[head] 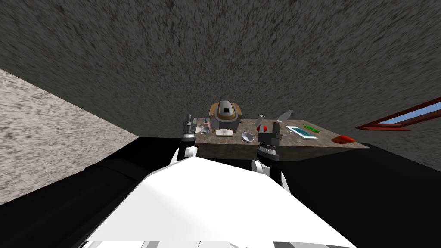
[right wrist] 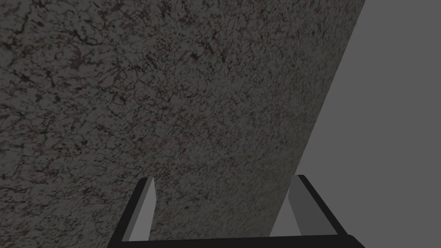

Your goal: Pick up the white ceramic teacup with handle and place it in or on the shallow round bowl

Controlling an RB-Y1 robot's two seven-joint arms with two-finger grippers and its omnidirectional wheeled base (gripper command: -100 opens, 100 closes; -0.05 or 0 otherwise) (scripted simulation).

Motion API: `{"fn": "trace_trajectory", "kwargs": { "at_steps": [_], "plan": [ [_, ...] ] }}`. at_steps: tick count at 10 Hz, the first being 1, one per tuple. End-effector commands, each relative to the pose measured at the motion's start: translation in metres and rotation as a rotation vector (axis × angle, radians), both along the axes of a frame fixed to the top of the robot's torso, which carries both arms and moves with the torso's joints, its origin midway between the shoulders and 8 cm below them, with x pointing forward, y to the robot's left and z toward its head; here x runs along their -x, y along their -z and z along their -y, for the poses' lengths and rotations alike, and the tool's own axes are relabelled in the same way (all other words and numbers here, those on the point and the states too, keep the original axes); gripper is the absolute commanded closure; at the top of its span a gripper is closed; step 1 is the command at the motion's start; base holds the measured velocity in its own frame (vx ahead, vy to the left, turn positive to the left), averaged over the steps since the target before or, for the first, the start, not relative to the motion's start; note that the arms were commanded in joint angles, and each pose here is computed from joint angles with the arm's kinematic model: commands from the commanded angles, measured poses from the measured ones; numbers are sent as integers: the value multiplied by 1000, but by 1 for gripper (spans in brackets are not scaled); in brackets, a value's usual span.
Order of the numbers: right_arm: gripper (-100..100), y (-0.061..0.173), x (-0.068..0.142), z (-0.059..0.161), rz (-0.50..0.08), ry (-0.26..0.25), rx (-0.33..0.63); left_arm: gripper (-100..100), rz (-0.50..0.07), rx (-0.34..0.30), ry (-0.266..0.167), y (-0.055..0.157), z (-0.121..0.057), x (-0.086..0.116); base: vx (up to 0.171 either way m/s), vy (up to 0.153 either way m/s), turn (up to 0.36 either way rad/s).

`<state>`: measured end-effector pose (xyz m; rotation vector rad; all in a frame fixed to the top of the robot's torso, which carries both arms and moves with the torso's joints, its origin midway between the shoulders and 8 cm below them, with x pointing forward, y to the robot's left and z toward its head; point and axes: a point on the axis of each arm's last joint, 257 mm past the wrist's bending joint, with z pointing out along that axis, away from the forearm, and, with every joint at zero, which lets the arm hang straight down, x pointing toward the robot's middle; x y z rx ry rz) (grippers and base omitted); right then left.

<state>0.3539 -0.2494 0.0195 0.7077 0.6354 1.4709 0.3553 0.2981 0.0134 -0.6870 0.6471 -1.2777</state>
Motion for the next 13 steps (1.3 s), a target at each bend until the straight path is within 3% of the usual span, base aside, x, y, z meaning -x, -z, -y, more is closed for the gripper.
{"fn": "trace_trajectory", "kwargs": {
  "at_steps": [1,7,8,13],
  "plan": [
    [0,0,0,0,0,0,0,-100,-36,-21,19,6,0,-5,-30,25,-48],
    [0,0,0,0,0,0,0,-100,-206,-29,70,37,-12,-23,-63,74,-55],
    [0,0,0,0,0,0,0,-100,-212,-28,68,39,-13,-24,-37,77,-25],
    [0,0,0,0,0,0,0,-100,-364,-1,88,69,-28,-35,-54,79,-53]
  ]
}}
